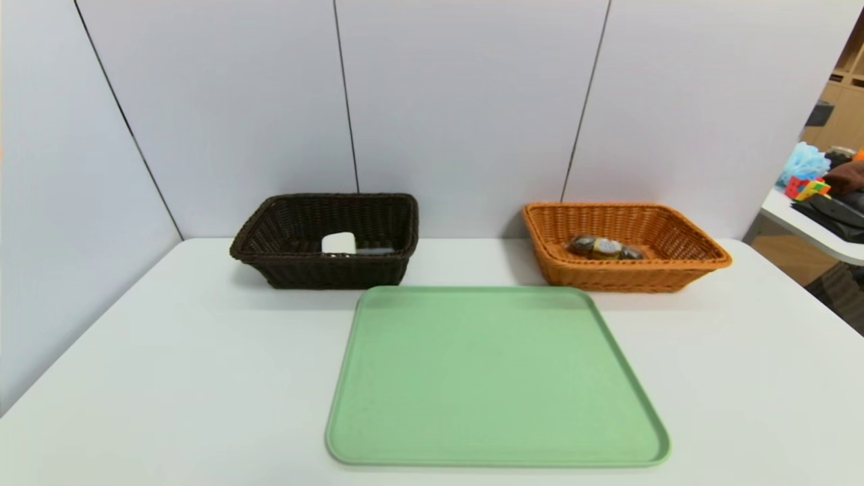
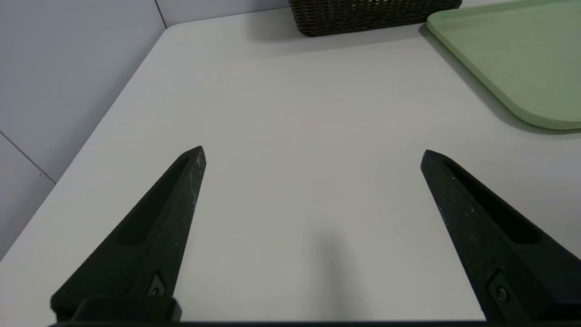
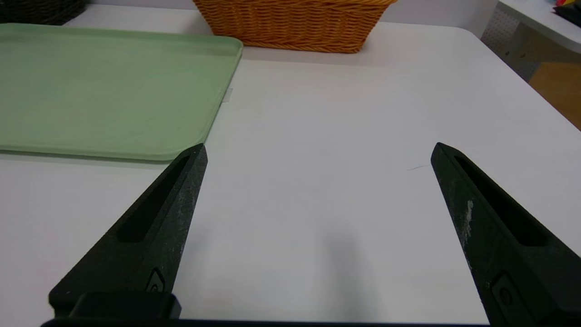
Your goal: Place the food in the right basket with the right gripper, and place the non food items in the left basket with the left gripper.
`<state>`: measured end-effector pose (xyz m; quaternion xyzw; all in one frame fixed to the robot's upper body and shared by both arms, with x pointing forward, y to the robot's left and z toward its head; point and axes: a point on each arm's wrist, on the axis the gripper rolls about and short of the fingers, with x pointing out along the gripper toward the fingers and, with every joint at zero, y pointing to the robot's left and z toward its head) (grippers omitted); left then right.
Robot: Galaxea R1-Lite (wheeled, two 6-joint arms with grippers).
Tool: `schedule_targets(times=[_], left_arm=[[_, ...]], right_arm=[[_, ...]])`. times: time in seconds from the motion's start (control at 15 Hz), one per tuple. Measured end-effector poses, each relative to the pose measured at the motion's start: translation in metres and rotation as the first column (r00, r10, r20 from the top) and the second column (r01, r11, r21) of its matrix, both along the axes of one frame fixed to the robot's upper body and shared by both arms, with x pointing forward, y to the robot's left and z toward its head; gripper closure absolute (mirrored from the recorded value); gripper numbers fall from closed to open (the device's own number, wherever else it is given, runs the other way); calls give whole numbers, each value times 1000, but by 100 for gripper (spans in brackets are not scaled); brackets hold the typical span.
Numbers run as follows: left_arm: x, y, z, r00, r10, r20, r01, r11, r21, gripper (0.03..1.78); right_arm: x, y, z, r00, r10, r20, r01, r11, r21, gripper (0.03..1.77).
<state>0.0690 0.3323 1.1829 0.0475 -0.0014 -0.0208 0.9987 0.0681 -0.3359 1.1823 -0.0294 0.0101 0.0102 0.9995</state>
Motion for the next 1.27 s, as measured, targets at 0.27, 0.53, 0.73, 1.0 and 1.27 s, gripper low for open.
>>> schedule_targets(times=[0.27, 0.53, 0.73, 1.0, 1.27], left_arm=[[0, 0, 0, 1000, 0, -3, 0, 1000, -2, 12], [0, 0, -1, 1000, 1, -3, -1, 1000, -2, 12], [0, 0, -1, 1000, 1, -3, -1, 1000, -2, 12], [0, 0, -1, 1000, 1, -3, -1, 1000, -2, 12], [0, 0, -1, 1000, 1, -3, -1, 1000, -2, 12]], right_arm=[[0, 0, 0, 1000, -2, 8, 2, 1000, 7, 10], [0, 0, 0, 1000, -2, 7, 2, 1000, 5, 10], [0, 0, 0, 1000, -5, 7, 5, 1000, 14, 10], [0, -1, 1, 1000, -28, 5, 27, 998, 51, 10], [0, -1, 1, 1000, -27, 6, 27, 998, 55, 10]])
